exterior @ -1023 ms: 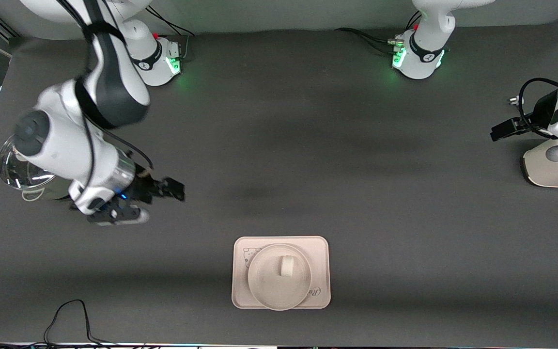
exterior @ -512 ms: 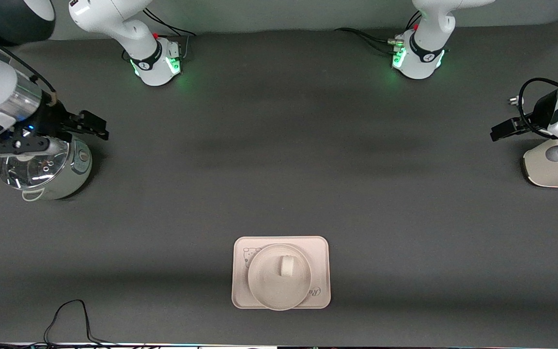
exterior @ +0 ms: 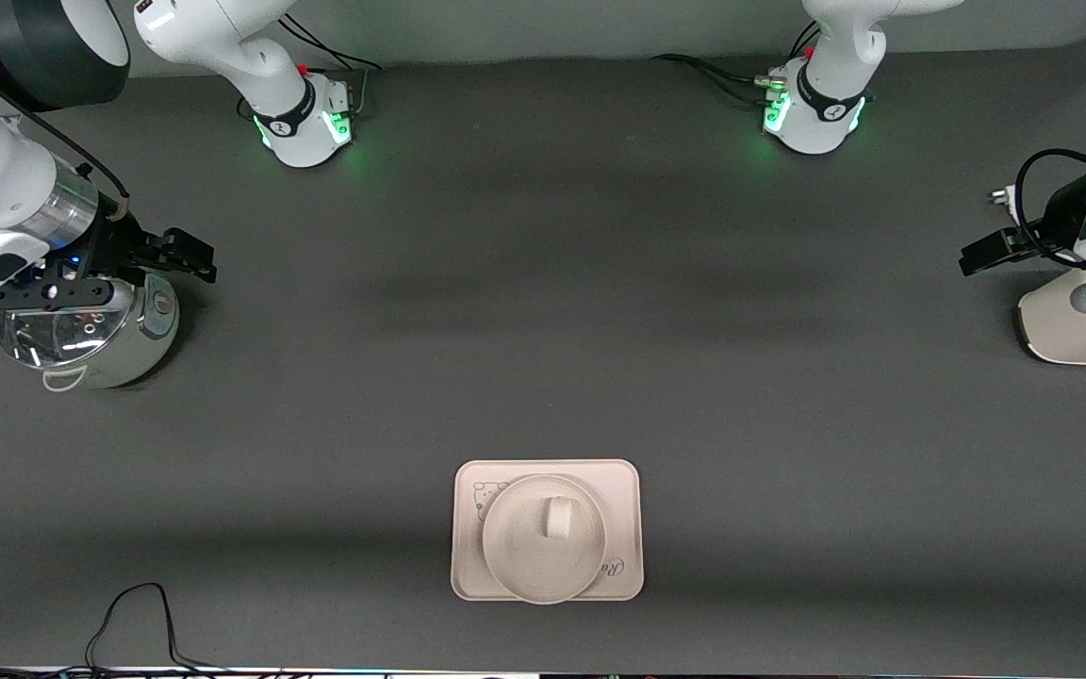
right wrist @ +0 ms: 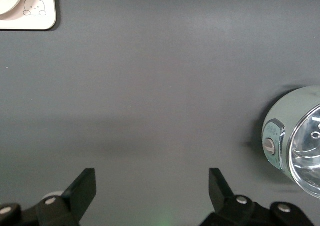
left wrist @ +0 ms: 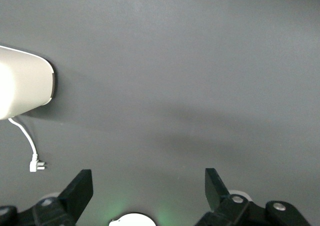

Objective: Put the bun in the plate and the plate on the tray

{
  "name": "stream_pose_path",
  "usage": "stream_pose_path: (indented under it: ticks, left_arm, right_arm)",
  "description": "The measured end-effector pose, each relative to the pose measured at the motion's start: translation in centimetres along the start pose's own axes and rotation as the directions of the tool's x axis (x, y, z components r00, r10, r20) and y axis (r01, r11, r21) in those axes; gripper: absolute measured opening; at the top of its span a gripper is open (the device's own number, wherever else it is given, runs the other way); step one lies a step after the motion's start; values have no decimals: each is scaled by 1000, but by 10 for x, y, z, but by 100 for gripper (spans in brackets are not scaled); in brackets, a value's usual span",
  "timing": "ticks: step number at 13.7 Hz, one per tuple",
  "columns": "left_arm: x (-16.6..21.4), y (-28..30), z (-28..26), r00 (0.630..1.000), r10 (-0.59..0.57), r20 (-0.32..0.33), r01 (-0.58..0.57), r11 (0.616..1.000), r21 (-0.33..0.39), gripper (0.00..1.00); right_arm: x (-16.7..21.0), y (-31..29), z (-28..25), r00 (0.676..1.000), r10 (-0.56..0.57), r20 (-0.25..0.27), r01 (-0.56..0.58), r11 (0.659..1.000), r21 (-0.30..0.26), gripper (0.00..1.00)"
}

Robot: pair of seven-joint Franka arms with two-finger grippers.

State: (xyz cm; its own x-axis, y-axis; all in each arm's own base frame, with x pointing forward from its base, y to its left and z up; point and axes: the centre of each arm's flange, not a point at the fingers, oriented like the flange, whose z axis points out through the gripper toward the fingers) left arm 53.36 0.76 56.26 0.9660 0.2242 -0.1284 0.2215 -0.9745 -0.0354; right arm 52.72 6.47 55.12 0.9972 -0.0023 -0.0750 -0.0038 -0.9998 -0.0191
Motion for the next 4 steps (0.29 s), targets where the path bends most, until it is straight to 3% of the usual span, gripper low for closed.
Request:
stream_pose_path:
  ticks: [4]
  left_arm:
    - [0,0,-1,1000,0,-1,0,1000,0,100]
  right_arm:
    - [0,-1,0,1000,-3,0,3,1000,0,100]
